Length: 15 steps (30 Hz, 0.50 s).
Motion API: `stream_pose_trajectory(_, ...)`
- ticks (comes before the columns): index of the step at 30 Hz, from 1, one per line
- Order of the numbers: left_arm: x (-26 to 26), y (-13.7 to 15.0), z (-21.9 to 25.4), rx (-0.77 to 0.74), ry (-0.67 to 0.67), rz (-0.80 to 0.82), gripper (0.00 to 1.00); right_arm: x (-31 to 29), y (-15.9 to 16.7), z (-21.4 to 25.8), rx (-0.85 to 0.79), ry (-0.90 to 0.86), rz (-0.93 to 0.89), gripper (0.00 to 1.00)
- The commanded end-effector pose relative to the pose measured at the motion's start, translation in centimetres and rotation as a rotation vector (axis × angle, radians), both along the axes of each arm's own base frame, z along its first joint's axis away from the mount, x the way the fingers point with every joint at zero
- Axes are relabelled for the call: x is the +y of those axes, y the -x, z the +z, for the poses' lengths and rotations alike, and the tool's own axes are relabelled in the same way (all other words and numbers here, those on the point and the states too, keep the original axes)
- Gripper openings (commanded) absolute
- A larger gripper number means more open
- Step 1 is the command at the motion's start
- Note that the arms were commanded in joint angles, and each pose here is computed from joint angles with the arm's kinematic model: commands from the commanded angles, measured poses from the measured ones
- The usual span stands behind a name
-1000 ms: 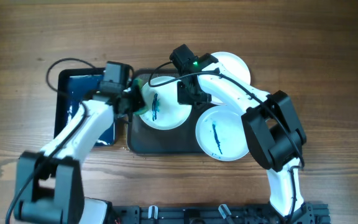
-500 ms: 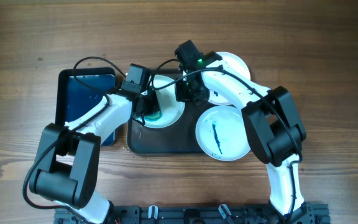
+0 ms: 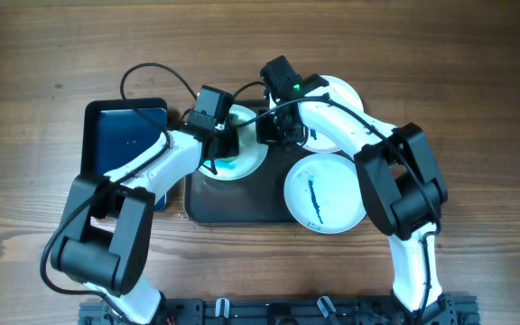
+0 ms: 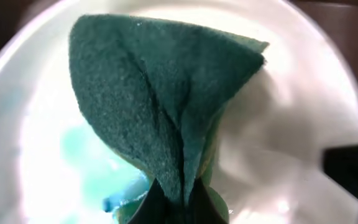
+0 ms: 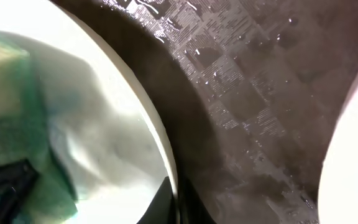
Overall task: Clean dirty plates on tray and stack at the side
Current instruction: 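Scrub the held plate's blue mark with the sponge in the left gripper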
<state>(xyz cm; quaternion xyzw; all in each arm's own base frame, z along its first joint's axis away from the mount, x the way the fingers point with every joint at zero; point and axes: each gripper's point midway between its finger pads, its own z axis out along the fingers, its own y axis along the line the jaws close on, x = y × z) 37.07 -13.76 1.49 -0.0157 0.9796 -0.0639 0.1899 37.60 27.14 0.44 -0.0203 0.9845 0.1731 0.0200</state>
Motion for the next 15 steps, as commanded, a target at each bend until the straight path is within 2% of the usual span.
stream_pose_trajectory(1, 2.3, 0.7, -0.5, 0.031, -0.134, 0.036, 0.04, -0.3, 1.1, -1.6, 0.065, -0.005, -0.024, 0.04)
stream_pose_trajectory(3, 2.5, 2.2, -1.1, 0.094, -0.155, -0.025, 0.04, -0.3, 1.1, -1.6, 0.064, -0.005, -0.023, 0.04)
stream_pose_trajectory(5, 0.9, 3.6, -1.4, 0.149, -0.093, -0.162, 0.04, -0.3, 1.0, -1.6, 0.063, -0.006, -0.023, 0.04)
stream_pose_trajectory(7, -2.8, 4.5, -0.9, 0.164, 0.087, -0.328, 0.04, -0.3, 1.0, -1.6, 0.063, -0.006, -0.023, 0.04)
stream_pose_trajectory(9, -5.0, 4.0, 0.1, 0.122, 0.201, -0.378, 0.04, -0.3, 1.0, -1.6, 0.063, -0.007, -0.023, 0.04)
stream_pose_trajectory(11, -4.8, 1.9, 0.5, 0.052, 0.186, -0.302, 0.04, -0.2, 1.0, -1.6, 0.063, -0.010, -0.019, 0.04)
stream_pose_trajectory(15, 1.2, -3.1, 1.2, -0.137, -0.076, 0.061, 0.04, -0.3, 1.1, -1.6, 0.064, -0.008, -0.015, 0.04)
